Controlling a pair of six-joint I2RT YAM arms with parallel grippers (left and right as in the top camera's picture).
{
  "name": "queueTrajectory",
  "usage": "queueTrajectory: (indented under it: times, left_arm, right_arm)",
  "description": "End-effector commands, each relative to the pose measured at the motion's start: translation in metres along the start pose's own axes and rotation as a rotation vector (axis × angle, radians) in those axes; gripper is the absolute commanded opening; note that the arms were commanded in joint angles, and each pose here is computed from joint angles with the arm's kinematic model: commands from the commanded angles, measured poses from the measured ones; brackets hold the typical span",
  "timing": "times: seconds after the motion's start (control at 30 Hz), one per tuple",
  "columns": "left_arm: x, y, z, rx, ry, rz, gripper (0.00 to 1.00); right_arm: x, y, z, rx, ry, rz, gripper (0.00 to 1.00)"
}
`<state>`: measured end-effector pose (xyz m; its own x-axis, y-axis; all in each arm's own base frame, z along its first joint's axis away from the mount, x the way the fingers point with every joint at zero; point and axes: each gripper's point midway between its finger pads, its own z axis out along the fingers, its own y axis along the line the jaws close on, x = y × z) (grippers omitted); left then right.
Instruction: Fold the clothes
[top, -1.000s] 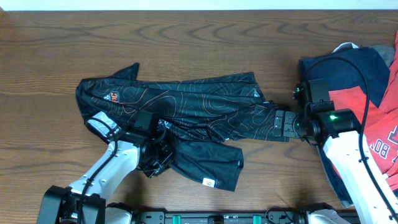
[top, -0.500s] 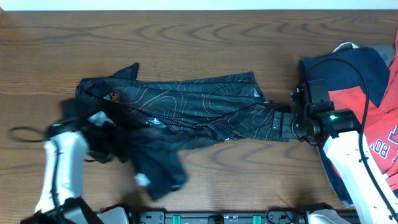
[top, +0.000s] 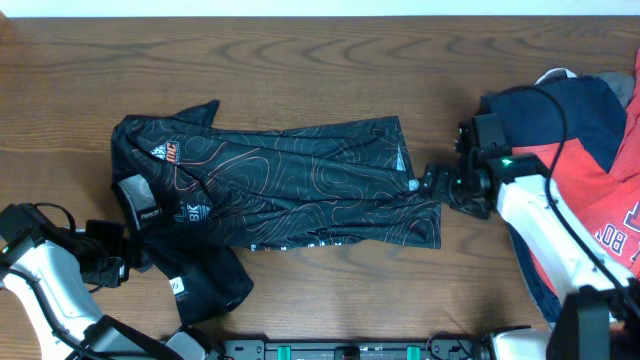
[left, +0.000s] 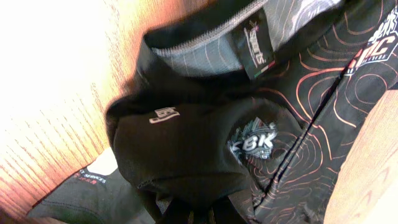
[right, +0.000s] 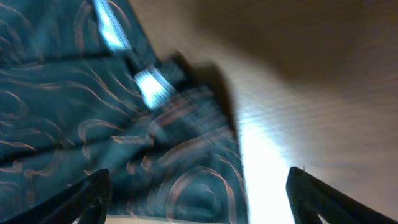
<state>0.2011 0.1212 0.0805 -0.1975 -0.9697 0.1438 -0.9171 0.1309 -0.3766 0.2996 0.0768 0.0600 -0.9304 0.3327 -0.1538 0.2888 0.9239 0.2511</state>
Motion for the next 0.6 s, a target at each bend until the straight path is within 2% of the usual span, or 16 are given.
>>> queueTrajectory:
  times: [0.0,0.13,0.57]
  left_arm:
    - [0.003,-0.004,-0.002,0.009,0.006,0.044,0.06]
    - [0.007,-0.008,0.001,0.005,0.015,0.068,0.06]
    - [0.014,-0.014,0.005,-0.008,0.024,0.12,0.06]
  right_arm:
    - [0.001,0.014,0.012,-0.08,0.046,0.081,0.82]
    - [0.004,0.014,0.026,-0.073,0.087,0.139,0.73]
    - [-0.01,0.002,0.062,-0.002,0.054,0.137,0.74]
